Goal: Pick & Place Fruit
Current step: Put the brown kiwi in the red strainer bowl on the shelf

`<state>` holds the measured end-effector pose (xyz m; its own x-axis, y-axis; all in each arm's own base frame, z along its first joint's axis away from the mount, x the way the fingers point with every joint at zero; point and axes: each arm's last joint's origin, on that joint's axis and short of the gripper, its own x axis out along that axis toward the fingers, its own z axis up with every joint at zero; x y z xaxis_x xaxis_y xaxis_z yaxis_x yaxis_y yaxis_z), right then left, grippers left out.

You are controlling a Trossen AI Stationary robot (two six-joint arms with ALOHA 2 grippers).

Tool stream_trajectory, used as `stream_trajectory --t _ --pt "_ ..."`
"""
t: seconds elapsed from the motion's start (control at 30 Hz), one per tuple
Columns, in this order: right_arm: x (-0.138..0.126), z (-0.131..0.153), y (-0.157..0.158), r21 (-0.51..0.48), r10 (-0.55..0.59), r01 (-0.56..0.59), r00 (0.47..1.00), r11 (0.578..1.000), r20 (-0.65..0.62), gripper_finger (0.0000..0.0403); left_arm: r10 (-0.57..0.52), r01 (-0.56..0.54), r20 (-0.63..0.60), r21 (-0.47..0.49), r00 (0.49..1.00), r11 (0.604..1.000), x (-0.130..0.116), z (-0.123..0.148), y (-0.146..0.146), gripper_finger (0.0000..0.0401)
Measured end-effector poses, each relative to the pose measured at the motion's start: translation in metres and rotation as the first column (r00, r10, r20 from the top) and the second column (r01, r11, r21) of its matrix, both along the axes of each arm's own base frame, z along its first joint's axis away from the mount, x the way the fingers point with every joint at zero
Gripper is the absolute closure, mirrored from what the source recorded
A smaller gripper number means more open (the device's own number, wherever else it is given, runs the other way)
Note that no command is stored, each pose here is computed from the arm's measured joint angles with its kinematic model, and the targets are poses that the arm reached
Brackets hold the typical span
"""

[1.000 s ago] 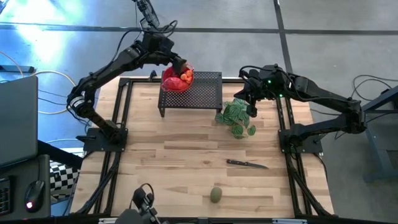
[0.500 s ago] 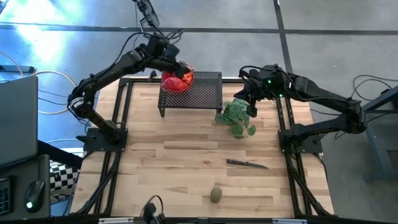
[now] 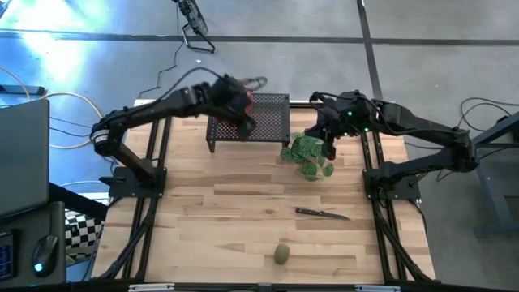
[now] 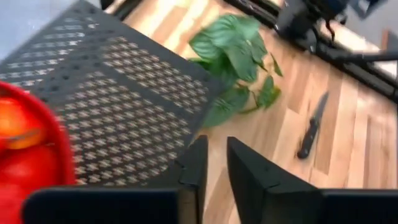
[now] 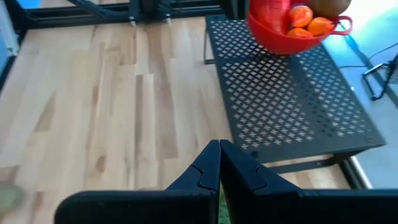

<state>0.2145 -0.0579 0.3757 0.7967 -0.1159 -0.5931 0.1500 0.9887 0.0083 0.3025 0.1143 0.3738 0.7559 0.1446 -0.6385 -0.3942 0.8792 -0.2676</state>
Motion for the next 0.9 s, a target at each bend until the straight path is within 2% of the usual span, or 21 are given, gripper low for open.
stream_trajectory --t 0.2,0.47,0.6,0.73,0.9 --pt "0.003 -0.001 0.014 0.040 0.036 -0.036 0.999 0.999 -0.003 0.0401 -0.109 0.109 -0.017 0.049 0.994 0.993 0.016 0.000 -0.060 0.0394" --pt "0.003 -0.003 0.028 0.069 0.083 -0.080 0.996 0.994 -0.032 0.0401 -0.138 0.138 -0.007 0.059 0.990 0.989 0.020 0.001 -0.138 0.0394" --pt "0.003 -0.004 0.031 0.061 0.098 -0.095 0.994 0.994 -0.049 0.0401 -0.156 0.156 0.041 -0.003 0.987 0.988 0.025 -0.002 -0.173 0.0394" --pt "0.002 -0.004 0.031 0.037 0.100 -0.098 0.993 0.994 -0.055 0.0401 -0.175 0.187 0.146 -0.073 0.974 0.980 0.038 -0.005 -0.204 0.0394" --pt "-0.001 -0.006 0.027 -0.011 0.026 -0.027 0.995 1.000 -0.098 0.0401 -0.201 0.221 0.231 -0.062 0.952 0.973 0.057 -0.018 -0.232 0.0394"
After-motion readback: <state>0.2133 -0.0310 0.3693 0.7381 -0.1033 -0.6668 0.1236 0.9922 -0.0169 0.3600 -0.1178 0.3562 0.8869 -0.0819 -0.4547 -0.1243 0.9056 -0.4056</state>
